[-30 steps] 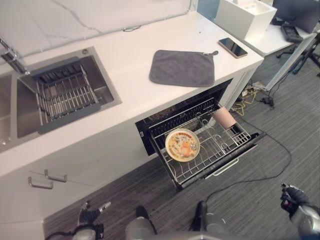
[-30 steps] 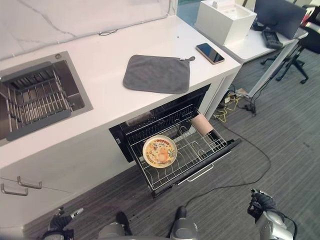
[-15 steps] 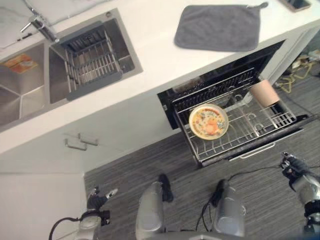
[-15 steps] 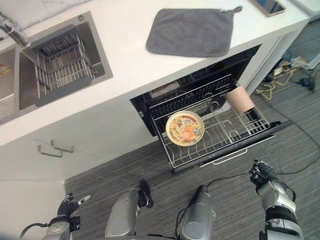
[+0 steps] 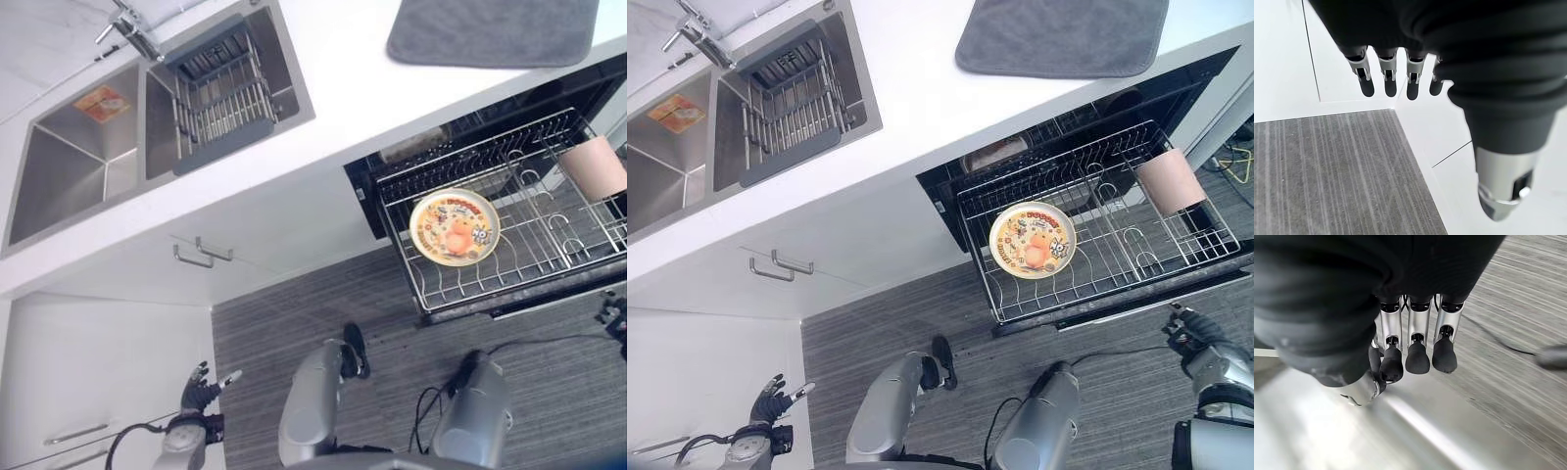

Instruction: Place the dishes in the dishwasher.

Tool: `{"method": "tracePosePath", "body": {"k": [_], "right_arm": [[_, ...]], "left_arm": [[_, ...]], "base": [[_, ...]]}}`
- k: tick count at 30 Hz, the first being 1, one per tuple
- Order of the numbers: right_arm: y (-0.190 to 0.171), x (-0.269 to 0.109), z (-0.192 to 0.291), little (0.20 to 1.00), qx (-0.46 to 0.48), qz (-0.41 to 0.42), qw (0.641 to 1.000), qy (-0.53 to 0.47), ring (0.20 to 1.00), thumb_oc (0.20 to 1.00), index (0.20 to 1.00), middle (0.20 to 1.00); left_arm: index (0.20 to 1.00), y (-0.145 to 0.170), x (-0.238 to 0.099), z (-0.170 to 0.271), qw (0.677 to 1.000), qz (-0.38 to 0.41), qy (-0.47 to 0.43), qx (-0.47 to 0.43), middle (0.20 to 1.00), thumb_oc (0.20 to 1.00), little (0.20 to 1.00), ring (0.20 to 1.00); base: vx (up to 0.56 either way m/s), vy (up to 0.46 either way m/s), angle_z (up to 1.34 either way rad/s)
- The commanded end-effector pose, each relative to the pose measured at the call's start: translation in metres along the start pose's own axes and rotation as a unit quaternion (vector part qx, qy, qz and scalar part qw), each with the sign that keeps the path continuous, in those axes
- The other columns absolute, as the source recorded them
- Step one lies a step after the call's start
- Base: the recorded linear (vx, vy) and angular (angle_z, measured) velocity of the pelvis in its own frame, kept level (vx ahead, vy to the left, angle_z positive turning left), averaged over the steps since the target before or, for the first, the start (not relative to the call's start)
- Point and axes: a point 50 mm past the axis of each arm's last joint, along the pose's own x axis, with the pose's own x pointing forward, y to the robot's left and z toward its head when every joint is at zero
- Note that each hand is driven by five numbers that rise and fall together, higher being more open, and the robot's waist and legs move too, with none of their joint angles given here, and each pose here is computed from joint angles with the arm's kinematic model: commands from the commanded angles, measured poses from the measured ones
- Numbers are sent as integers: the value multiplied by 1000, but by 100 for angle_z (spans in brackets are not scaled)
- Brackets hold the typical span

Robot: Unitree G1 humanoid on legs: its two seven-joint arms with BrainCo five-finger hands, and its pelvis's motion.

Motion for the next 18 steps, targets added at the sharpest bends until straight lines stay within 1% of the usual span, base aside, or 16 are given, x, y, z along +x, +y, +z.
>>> {"method": "tracePosePath", "body": {"k": [1, 3, 5, 8, 12, 18], "right_arm": [[13, 3, 14, 200, -7, 26, 999, -28, 200, 200, 200, 200], [15, 2, 31, 200, -19, 25, 999, -41, 200, 200, 200, 200], [16, -2, 58, 200, -39, 26, 997, -68, 200, 200, 200, 200], [21, -5, 82, 200, -59, 28, 993, -94, 200, 200, 200, 200], [37, -13, 119, 200, -86, 36, 986, -135, 200, 200, 200, 200], [57, -25, 159, 200, -134, 34, 975, -173, 200, 200, 200, 200]], "left_arm": [[1000, 20, -5, -5, 1000, 16, -5, 17, 1000, 1000, 1000, 1000], [1000, 21, -7, -7, 1000, 17, -2, 17, 1000, 1000, 1000, 1000], [1000, 23, -10, -12, 1000, 17, 4, 18, 1000, 1000, 1000, 1000], [1000, 23, -13, -16, 1000, 12, 7, 23, 1000, 1000, 1000, 1000], [1000, 25, -19, -25, 999, 3, 18, 32, 1000, 1000, 1000, 1000], [1000, 25, -28, -41, 998, -15, 40, 49, 1000, 1000, 1000, 1000]], "base": [[18, 7, 11], [25, 0, 6], [54, 23, 4], [34, 16, 5], [27, -3, 4], [66, 33, 16]]}}
